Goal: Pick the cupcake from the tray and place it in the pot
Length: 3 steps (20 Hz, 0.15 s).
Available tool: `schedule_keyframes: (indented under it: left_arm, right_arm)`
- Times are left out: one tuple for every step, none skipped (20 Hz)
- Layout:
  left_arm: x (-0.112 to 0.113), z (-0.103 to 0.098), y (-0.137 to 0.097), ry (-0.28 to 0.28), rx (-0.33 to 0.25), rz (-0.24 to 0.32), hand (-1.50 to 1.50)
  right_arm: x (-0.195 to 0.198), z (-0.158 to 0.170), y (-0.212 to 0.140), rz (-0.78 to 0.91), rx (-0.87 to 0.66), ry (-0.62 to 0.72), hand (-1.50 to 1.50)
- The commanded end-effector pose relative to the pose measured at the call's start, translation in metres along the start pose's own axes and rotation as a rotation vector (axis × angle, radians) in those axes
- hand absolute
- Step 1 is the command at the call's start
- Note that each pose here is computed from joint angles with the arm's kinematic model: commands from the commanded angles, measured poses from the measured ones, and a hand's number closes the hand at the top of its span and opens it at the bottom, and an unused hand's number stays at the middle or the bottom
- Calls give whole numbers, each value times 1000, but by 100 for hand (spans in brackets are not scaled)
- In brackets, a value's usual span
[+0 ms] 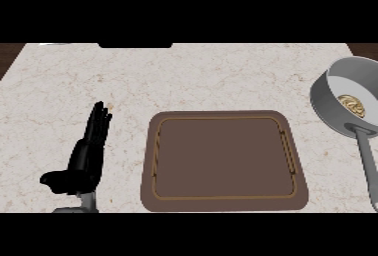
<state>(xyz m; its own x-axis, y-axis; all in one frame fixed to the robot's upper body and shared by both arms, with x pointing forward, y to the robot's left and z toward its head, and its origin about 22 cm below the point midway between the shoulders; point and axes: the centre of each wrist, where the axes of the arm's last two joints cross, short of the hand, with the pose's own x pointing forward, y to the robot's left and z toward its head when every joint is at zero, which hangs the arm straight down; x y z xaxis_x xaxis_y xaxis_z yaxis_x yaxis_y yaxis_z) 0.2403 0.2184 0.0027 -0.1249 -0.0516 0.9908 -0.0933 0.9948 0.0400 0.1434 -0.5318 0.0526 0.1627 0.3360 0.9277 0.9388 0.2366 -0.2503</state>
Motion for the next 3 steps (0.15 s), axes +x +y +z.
schedule_keyframes:
  left_arm:
    - [-10, -7, 0, 12, 0, -2, 0]
    - [-3, 5, 5, -6, 14, -10, 0]
    - [-6, 0, 7, 6, 8, 8, 0]
  right_arm:
    - [-5, -5, -22, -27, -65, 16, -150]
    - [-11, -2, -21, -25, -85, 20, -150]
    - [-27, -9, -28, -14, -99, 6, -150]
